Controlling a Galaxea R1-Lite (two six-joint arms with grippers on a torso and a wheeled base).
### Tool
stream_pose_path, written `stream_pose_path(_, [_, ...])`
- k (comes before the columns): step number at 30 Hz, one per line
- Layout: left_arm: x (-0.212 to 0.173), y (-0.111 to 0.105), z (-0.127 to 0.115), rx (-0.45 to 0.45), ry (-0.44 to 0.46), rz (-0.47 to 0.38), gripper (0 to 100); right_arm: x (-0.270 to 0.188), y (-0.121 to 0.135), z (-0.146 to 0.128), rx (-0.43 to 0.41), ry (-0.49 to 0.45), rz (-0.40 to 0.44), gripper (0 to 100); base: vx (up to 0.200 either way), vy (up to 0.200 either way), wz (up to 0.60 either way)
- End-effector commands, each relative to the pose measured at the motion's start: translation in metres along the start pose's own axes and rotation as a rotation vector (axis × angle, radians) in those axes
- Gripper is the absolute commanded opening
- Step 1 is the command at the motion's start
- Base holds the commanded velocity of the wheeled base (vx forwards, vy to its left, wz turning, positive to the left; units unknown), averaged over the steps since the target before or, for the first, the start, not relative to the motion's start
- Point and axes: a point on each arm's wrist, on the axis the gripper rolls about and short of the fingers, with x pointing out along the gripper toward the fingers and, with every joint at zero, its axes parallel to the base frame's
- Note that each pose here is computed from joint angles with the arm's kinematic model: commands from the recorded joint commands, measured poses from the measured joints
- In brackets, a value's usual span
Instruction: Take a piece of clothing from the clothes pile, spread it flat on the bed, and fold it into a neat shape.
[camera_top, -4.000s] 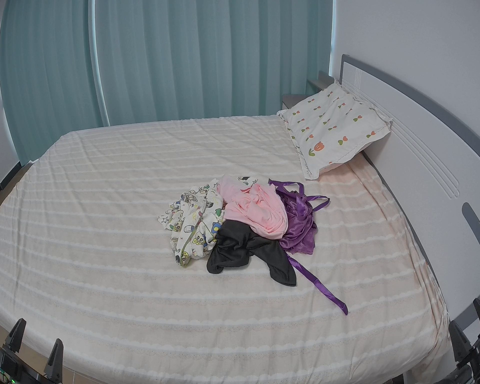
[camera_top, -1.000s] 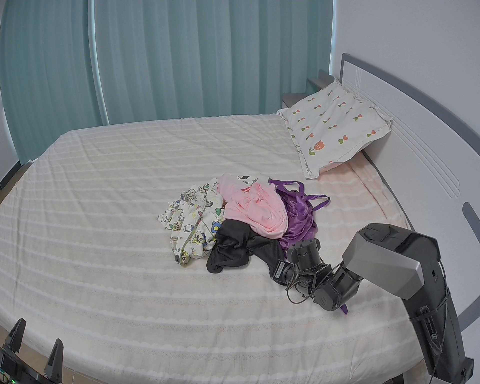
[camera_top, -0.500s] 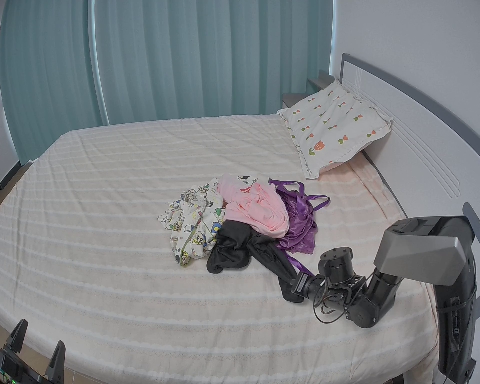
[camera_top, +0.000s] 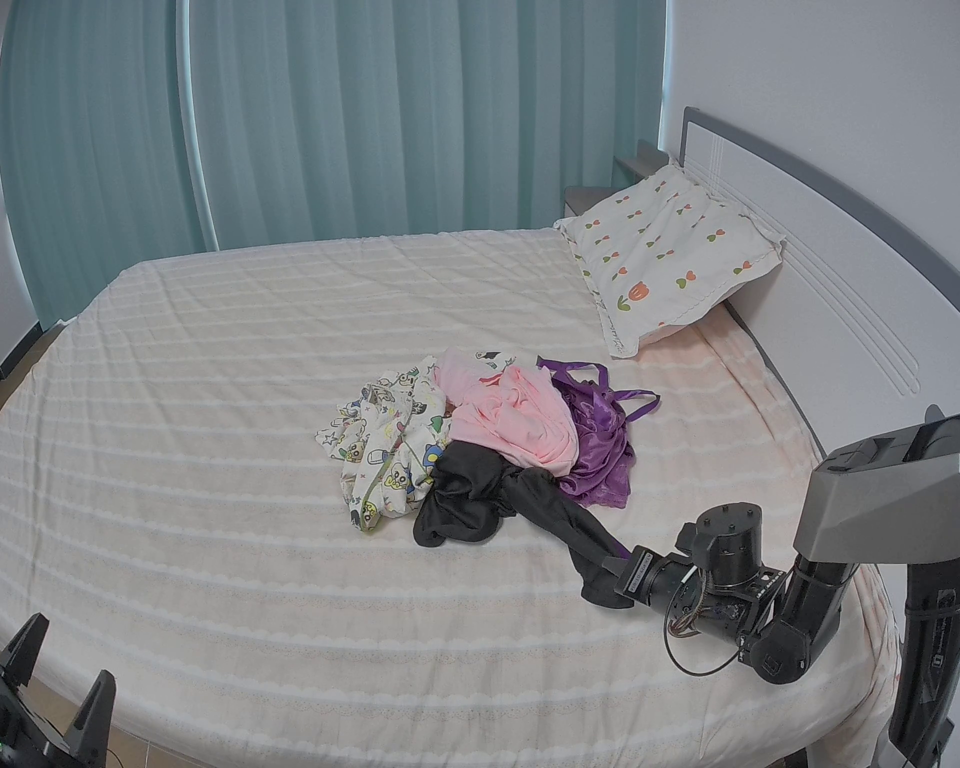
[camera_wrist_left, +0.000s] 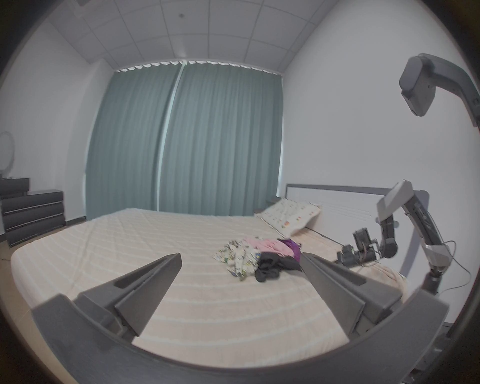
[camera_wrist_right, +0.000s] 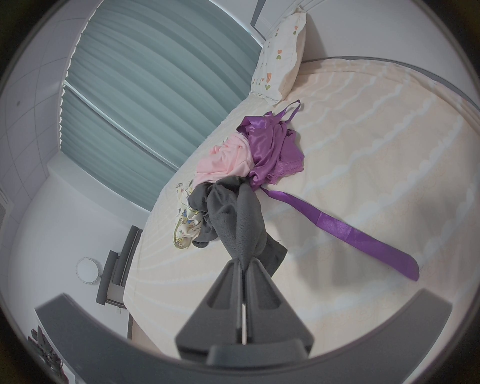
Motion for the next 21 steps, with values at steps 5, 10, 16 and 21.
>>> stream_pose_path(5, [0.044, 0.005, 0.005, -0.050, 0.363, -0.097, 100, -0.014, 0.002, -0.002, -0.004, -0.019, 0.036, 0, 0.000, 0.000, 0.00])
stream_pose_path(10, [0.082, 0.008, 0.006, -0.070, 0.494, -0.149, 100, -0.015, 0.005, -0.001, -0.006, -0.023, 0.046, 0, 0.000, 0.000, 0.00])
stream_pose_path(16, [0.134, 0.007, -0.008, -0.107, 0.654, -0.194, 100, -0.016, 0.010, -0.003, -0.016, -0.027, 0.056, 0, 0.000, 0.000, 0.00])
stream_pose_path(21, [0.177, 0.002, -0.027, -0.167, 0.737, -0.198, 100, -0.018, 0.011, -0.001, -0.016, -0.031, 0.060, 0, 0.000, 0.000, 0.00])
